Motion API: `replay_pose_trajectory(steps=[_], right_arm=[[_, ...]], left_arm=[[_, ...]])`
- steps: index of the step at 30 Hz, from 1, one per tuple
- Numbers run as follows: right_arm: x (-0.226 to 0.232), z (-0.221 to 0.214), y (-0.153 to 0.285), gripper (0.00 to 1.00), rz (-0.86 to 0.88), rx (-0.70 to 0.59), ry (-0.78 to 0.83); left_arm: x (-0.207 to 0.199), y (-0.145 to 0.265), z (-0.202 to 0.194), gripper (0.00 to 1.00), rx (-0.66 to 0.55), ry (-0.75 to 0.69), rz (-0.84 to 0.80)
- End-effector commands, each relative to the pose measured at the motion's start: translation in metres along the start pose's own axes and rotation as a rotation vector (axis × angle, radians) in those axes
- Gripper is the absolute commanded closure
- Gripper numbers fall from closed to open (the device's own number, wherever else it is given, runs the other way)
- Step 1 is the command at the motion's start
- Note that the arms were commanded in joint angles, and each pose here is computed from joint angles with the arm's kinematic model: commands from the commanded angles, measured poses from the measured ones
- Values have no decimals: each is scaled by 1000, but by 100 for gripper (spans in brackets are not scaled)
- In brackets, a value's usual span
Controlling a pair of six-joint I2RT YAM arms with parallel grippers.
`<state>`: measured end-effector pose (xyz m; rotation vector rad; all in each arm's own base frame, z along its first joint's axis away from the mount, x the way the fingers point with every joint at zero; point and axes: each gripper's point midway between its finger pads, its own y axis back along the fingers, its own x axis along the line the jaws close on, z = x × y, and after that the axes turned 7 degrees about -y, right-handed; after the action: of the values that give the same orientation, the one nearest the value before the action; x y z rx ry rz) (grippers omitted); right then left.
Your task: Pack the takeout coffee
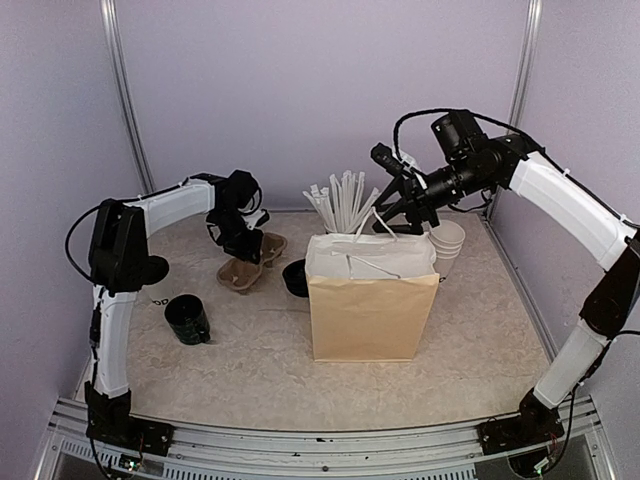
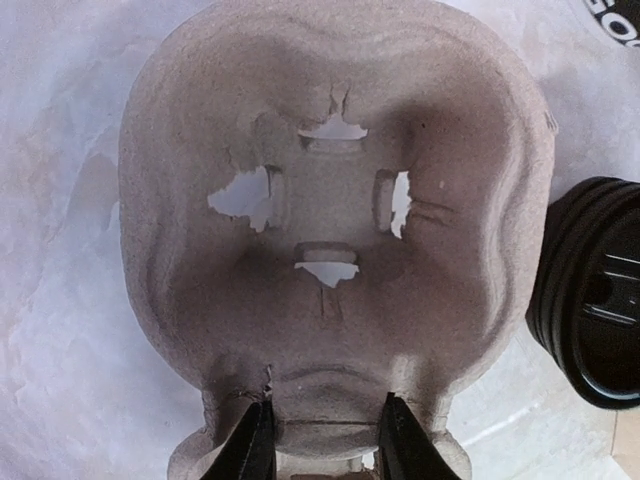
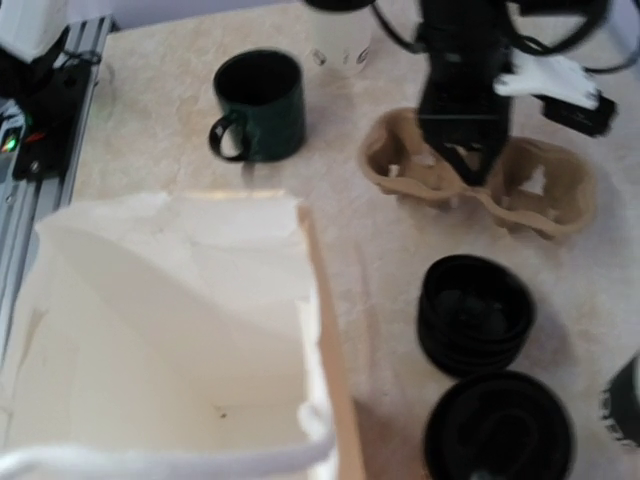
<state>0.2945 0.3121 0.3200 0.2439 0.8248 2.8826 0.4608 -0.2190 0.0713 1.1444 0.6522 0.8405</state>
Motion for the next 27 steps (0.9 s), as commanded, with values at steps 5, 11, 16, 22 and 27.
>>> replay_pose_trajectory(steps=[5, 11, 16, 22, 27], right_arm=[[10, 20, 48, 31, -36, -37, 40], [32, 0, 46, 27, 67, 10, 29], [34, -33, 27, 20, 55, 132, 17], [8, -41, 6, 17, -44, 171, -31], [1, -28, 3, 41, -41, 144, -46]], left_arm=[[-22, 156, 42, 72, -340, -14, -12], [-78, 259, 62, 73, -589, -138, -102], [-130, 330, 70, 71, -807, -225, -190], [-188, 378, 62, 71, -965, -365, -352], [-219, 386, 56, 72, -1034, -453, -411]])
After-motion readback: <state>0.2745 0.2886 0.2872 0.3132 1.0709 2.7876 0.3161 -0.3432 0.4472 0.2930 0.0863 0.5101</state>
